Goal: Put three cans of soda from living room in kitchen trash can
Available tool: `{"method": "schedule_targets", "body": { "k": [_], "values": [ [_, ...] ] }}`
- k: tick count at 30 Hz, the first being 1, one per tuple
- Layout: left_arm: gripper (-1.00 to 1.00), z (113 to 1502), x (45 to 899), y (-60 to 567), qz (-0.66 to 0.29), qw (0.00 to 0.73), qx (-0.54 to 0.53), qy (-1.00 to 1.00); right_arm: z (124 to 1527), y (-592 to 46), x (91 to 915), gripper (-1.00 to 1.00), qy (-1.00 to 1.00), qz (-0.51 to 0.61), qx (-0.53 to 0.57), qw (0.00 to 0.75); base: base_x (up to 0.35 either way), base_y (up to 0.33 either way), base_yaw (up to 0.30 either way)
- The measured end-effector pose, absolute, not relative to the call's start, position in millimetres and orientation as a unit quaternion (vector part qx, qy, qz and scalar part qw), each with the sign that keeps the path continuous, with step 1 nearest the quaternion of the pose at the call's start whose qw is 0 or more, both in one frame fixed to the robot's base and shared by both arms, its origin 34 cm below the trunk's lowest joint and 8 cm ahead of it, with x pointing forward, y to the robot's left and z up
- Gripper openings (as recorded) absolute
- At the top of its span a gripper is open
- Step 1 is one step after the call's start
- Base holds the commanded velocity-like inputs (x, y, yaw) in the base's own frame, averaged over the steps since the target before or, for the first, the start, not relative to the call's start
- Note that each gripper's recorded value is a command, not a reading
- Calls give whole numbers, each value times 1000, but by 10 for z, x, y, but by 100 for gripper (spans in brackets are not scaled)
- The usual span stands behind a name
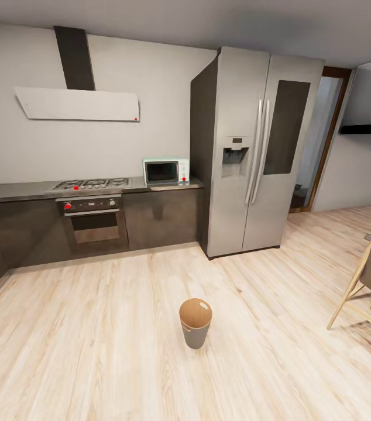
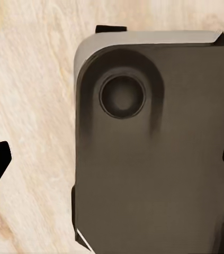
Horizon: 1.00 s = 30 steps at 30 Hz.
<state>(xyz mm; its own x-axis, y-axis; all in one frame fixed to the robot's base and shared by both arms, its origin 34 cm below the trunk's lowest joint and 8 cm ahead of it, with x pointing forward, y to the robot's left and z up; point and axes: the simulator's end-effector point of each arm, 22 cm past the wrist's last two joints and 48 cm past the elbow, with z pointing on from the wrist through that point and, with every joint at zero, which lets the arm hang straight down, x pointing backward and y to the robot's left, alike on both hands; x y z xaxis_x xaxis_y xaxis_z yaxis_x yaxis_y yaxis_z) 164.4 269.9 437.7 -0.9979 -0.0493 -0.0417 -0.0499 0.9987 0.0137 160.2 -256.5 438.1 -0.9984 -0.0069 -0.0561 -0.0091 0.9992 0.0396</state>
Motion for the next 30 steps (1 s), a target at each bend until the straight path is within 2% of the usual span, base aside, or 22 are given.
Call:
{"method": "schedule_targets", "body": {
  "k": [4, 5, 7, 8, 12, 18, 22, 30],
  "values": [
    [100, 4382, 1732, 2718, 9, 30, -36, 999, 4392, -2547, 1767, 100, 998, 29, -9, 51, 0, 0, 0],
    [100, 4409, 2037, 2724, 9, 63, -38, 997, 4443, -2493, 2151, 100, 994, 42, -16, 105, 0, 0, 0],
    [100, 4841, 3526, 2720, 3, 224, -35, 974, 4935, -2463, 3657, 100, 962, 42, -29, 269, 0, 0, 0],
    [100, 5386, 4410, 2707, -1, 328, -32, 944, 5179, -2453, 4077, 100, 947, 41, -32, 317, 0, 0, 0],
    [100, 6413, 5310, 2677, -6, 455, -24, 890, 5785, -2411, 4808, 100, 911, 42, -42, 409, 0, 0, 0],
    [100, 7474, 5657, 2624, -9, 549, -13, 836, 7046, -2234, 5653, 100, 836, 59, -66, 541, 0, 0, 0],
    [100, 7902, 5629, 2610, -9, 583, -9, 812, 7832, -2093, 5750, 100, 799, 75, -85, 590, 0, 0, 0],
    [100, 8095, 5561, 2597, -12, 602, -3, 798, 8137, -1985, 5565, 100, 786, 97, -102, 602, 0, 0, 0]
  ]
}}
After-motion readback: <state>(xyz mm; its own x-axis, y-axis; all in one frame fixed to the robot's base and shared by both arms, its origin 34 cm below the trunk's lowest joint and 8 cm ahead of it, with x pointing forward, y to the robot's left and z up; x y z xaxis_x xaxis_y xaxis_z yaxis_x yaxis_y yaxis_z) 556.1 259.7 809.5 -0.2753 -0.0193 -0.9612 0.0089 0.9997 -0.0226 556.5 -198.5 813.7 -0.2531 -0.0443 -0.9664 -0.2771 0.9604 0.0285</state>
